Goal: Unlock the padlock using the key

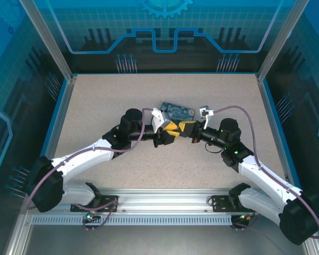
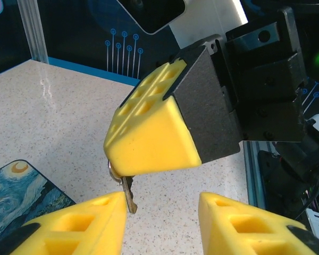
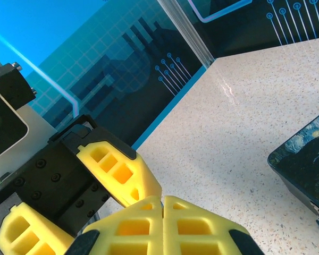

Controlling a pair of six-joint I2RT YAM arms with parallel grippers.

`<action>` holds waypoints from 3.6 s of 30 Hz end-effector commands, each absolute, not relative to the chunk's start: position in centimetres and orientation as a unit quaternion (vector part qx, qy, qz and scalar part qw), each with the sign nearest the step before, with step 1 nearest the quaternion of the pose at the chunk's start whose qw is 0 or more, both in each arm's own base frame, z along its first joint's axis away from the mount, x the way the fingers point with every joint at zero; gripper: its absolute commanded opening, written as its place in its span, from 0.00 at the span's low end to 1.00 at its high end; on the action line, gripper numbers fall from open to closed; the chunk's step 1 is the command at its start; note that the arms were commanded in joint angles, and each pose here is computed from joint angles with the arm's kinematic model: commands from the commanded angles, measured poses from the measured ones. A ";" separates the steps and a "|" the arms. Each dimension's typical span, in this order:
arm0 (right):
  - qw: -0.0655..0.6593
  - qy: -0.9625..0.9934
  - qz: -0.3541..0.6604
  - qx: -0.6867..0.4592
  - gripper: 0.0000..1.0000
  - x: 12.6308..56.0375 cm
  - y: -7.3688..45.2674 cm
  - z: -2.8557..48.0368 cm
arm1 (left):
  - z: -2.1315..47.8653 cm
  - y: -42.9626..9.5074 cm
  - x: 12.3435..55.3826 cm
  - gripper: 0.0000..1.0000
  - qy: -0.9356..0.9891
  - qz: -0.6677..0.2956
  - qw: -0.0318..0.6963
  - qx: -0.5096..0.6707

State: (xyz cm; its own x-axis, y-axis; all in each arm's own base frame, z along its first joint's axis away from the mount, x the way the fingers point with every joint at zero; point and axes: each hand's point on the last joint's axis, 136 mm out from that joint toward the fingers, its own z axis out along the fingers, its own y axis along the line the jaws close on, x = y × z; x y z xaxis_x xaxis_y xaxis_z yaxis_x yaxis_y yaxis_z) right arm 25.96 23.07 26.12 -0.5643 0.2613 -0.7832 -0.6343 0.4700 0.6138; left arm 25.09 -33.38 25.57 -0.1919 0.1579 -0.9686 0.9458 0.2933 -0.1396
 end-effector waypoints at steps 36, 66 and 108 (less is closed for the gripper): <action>0.442 0.715 0.518 -0.155 0.00 24.9 25.0 27.6 | 25.4 -34.8 24.2 0.41 0.634 -0.428 0.452 0.459; 0.446 0.708 0.527 -0.151 0.00 24.8 25.5 28.4 | 22.8 -34.1 28.7 0.45 0.700 -0.343 0.495 0.385; 0.447 0.734 0.495 -0.130 0.00 25.8 25.5 26.0 | 24.7 -33.5 27.9 0.44 0.680 -0.347 0.539 0.357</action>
